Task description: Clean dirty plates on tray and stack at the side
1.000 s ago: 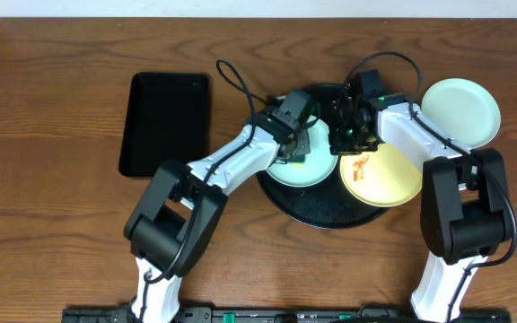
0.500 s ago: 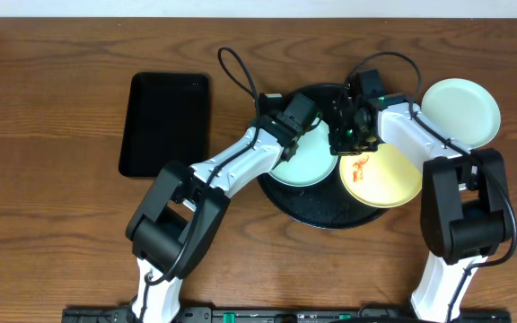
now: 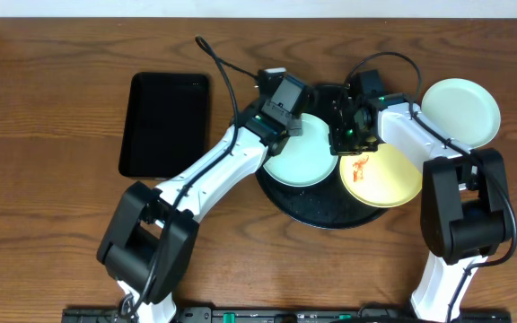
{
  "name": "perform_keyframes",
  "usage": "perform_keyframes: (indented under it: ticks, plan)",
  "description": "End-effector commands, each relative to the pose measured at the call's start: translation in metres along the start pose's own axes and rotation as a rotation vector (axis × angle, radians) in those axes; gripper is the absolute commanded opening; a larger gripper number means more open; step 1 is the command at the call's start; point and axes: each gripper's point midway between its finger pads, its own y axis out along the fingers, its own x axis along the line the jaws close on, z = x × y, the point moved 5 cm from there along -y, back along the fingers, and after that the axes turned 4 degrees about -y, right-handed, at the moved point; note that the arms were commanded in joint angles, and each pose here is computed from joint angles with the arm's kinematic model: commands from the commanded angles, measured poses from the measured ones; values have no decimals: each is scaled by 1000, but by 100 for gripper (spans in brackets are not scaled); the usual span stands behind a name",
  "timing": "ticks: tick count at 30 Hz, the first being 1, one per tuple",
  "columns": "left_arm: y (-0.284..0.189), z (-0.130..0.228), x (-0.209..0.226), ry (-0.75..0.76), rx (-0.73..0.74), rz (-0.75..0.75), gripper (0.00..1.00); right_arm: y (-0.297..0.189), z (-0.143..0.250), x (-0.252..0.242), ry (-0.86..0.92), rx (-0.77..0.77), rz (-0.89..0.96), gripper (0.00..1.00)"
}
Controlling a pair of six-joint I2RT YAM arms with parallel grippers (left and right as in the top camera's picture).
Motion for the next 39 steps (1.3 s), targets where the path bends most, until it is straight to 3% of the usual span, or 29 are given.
perform_keyframes:
  ticks: [1, 12, 32, 39]
  plan:
    - [4, 23, -29, 11, 171, 221, 8, 1, 9, -18, 4, 23, 82, 1]
    - [56, 61, -12, 24, 279, 122, 8, 1, 10, -17, 5, 28, 83, 1]
    - [62, 42, 71, 195, -5, -480, 8, 1, 11, -18, 5, 34, 84, 1]
    - [48, 26, 74, 196, -90, -537, 8, 1, 12, -18, 6, 37, 84, 1]
